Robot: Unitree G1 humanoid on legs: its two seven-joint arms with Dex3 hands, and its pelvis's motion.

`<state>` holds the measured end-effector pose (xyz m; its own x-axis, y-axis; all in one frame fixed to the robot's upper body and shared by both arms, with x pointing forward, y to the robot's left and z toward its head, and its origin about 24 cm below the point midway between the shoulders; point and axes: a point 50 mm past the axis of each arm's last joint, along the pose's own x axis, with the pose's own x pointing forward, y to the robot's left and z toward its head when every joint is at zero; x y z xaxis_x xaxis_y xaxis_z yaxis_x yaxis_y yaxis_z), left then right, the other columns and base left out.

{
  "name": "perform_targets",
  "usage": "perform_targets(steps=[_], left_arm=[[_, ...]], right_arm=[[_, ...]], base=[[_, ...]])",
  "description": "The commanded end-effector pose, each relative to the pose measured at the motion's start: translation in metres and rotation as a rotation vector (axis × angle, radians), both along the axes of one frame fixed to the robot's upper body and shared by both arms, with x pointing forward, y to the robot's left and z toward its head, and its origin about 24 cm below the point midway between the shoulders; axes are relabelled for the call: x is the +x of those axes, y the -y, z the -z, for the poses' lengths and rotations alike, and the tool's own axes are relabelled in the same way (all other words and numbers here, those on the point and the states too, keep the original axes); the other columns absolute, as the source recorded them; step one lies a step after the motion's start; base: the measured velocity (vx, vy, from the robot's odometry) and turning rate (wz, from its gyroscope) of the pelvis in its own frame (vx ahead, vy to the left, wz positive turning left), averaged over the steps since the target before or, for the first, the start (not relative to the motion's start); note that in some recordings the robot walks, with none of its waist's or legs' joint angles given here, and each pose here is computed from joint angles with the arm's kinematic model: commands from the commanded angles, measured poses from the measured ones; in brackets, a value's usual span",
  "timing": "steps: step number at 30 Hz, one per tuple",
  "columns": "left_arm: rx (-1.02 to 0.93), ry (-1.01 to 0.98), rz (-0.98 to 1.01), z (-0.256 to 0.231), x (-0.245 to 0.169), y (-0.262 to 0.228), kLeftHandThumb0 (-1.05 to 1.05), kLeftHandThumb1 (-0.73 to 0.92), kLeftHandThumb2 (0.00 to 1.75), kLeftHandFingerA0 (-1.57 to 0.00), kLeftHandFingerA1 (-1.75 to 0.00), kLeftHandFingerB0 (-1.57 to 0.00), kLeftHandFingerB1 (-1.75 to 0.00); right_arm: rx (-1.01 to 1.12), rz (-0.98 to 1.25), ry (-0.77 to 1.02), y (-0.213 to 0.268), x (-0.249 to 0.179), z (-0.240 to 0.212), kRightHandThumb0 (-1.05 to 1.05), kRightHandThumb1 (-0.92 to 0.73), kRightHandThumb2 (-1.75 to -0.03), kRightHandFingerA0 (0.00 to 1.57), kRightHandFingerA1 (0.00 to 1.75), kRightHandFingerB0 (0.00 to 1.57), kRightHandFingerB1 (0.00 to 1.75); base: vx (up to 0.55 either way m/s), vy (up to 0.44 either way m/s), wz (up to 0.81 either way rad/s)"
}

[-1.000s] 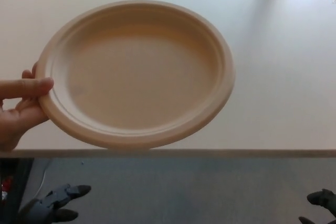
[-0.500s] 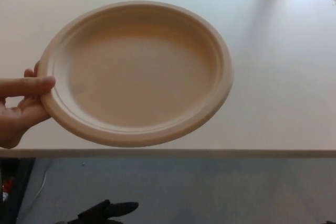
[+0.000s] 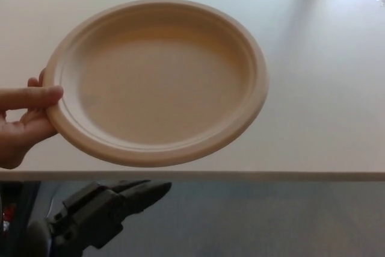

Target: A person passes a plate to the robot and the robot grabs it with its left hand and places it at the centre of the table infront of it

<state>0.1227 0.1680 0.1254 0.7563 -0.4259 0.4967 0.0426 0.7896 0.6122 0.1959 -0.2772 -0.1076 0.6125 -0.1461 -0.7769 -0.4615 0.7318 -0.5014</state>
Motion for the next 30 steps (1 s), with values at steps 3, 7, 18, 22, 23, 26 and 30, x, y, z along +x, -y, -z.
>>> perform_targets(steps=[3,7,18,22,23,26,30], left_arm=[[-0.193,0.550,0.182,-0.060,-0.040,0.018,-0.44,0.53,0.57,-0.89,-0.65,-0.48,-0.35],[-0.270,0.499,0.230,-0.064,-0.048,0.021,-0.50,0.49,0.80,-1.01,-0.86,-0.36,-0.46],[-0.386,0.616,0.370,-0.080,-0.057,0.016,-0.34,0.70,0.63,-0.71,-1.41,-0.59,-0.49],[-0.331,0.591,0.439,-0.092,-0.067,0.003,-0.22,0.65,0.59,-0.72,-0.78,-0.61,-0.56],[-0.319,0.600,0.427,-0.094,-0.065,0.003,-0.33,0.68,0.60,-0.65,-0.74,-0.57,-0.52],[-0.333,0.767,0.363,-0.105,-0.046,0.012,-0.38,0.64,0.59,-0.62,-1.08,-0.39,-0.44],[-0.166,0.751,0.177,-0.122,-0.016,0.007,-0.53,0.55,0.58,-0.58,-0.41,-0.28,-0.30]], right_arm=[[-0.039,-0.001,0.005,0.009,-0.002,-0.003,-0.71,-0.57,-0.95,0.42,0.66,0.07,0.51],[-0.040,0.000,0.009,0.009,-0.001,-0.003,-0.71,-0.57,-0.95,0.42,0.65,0.08,0.51],[-0.033,-0.005,0.023,0.009,0.005,-0.007,-0.69,-0.74,-0.61,0.34,0.58,0.09,0.43],[-0.025,-0.005,0.030,0.009,0.009,-0.009,-0.69,-0.56,-0.95,0.26,0.60,0.05,0.49],[-0.028,-0.008,0.035,0.009,0.011,-0.010,-0.73,-0.58,-0.95,0.44,0.66,0.07,0.50],[-0.046,-0.013,0.042,0.009,0.014,-0.012,-0.73,-0.58,-0.96,0.40,0.64,0.07,0.50],[-0.035,-0.014,0.044,0.009,0.014,-0.012,-0.72,-0.57,-0.96,0.36,0.64,0.06,0.50]], base=[[0.00,0.000,0.00],[0.00,0.000,0.00],[0.00,0.000,0.00],[0.00,0.000,0.00],[0.00,0.000,0.00],[0.00,0.000,0.00],[0.00,-0.001,0.02]])
